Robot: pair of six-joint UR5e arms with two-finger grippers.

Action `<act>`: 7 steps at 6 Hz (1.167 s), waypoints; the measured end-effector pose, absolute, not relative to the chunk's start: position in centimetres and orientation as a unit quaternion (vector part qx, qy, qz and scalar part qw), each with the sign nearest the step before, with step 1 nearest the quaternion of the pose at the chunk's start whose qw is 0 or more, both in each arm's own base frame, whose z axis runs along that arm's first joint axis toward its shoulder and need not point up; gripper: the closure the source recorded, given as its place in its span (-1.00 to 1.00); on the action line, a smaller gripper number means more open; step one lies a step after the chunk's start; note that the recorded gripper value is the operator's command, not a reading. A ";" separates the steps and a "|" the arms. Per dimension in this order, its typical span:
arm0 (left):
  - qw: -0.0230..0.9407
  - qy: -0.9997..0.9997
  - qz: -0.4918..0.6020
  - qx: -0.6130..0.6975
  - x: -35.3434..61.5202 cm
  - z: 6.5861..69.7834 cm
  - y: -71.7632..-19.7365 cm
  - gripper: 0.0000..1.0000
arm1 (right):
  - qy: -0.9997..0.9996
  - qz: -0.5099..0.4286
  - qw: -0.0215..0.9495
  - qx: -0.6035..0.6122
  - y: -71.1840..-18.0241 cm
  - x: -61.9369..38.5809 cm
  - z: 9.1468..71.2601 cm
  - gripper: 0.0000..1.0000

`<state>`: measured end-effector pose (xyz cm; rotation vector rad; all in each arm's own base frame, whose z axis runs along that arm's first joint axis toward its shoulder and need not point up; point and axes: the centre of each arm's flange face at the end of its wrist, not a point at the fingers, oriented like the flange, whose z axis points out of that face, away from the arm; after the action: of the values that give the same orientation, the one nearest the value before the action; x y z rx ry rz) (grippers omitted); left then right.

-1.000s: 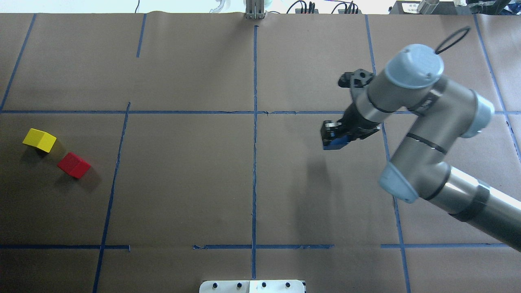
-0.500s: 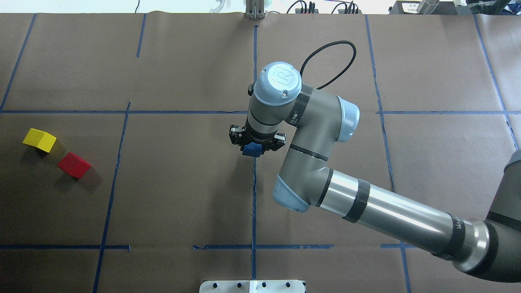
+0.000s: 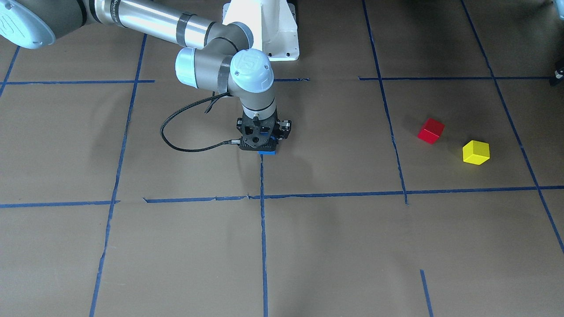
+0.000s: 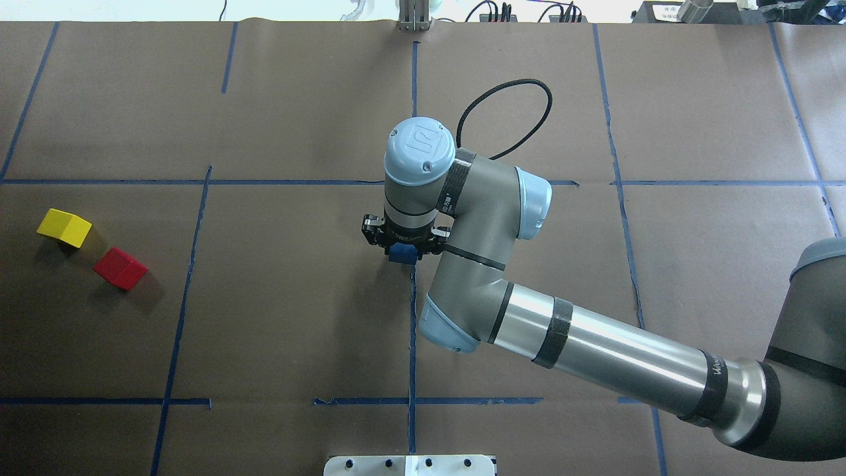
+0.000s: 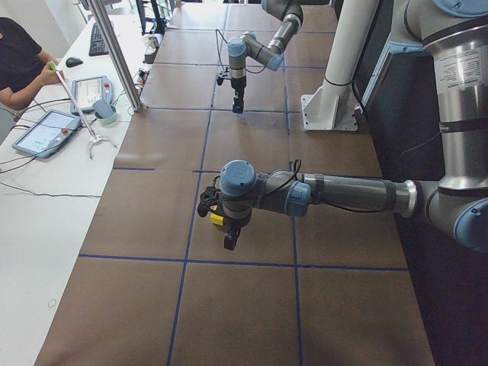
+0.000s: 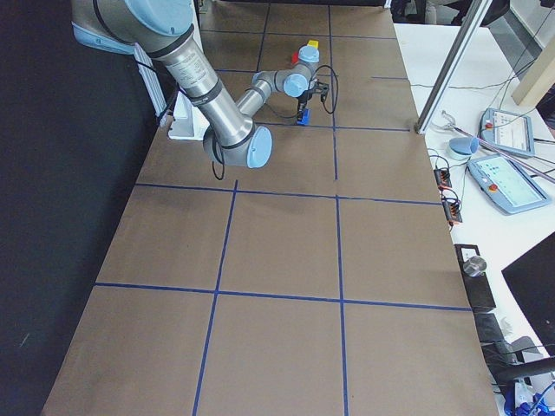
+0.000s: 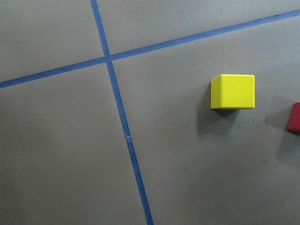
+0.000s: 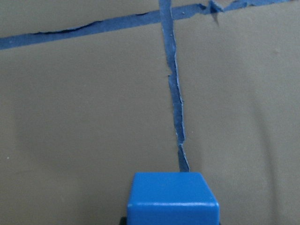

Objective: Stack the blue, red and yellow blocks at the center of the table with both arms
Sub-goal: 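Lower the blue cube onto the center and open the right gripper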

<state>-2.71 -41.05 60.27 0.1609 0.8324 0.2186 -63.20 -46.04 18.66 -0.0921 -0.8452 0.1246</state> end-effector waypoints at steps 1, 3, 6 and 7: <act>0.906 0.403 0.106 0.078 -2.7 60.3 -41.0 -1.00 | -0.402 0.062 0.913 -0.045 -45.8 -63.4 18.9 0.81; 0.906 0.403 0.105 0.077 -2.7 60.4 -41.0 -1.00 | -0.391 0.060 0.917 -0.045 -45.7 -63.5 19.4 -0.99; 0.900 0.407 0.130 0.088 0.1 58.9 -42.0 -1.00 | -0.401 0.048 0.914 -0.023 -45.5 -62.6 18.2 -1.00; 0.897 0.415 0.129 0.082 4.2 56.4 -43.3 -1.00 | -0.422 0.046 0.905 -0.010 -45.2 -60.0 17.2 -1.00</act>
<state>4.17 -43.34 56.45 0.1709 0.8608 0.2678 -59.95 -45.21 17.25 -0.0207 -0.8711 0.0954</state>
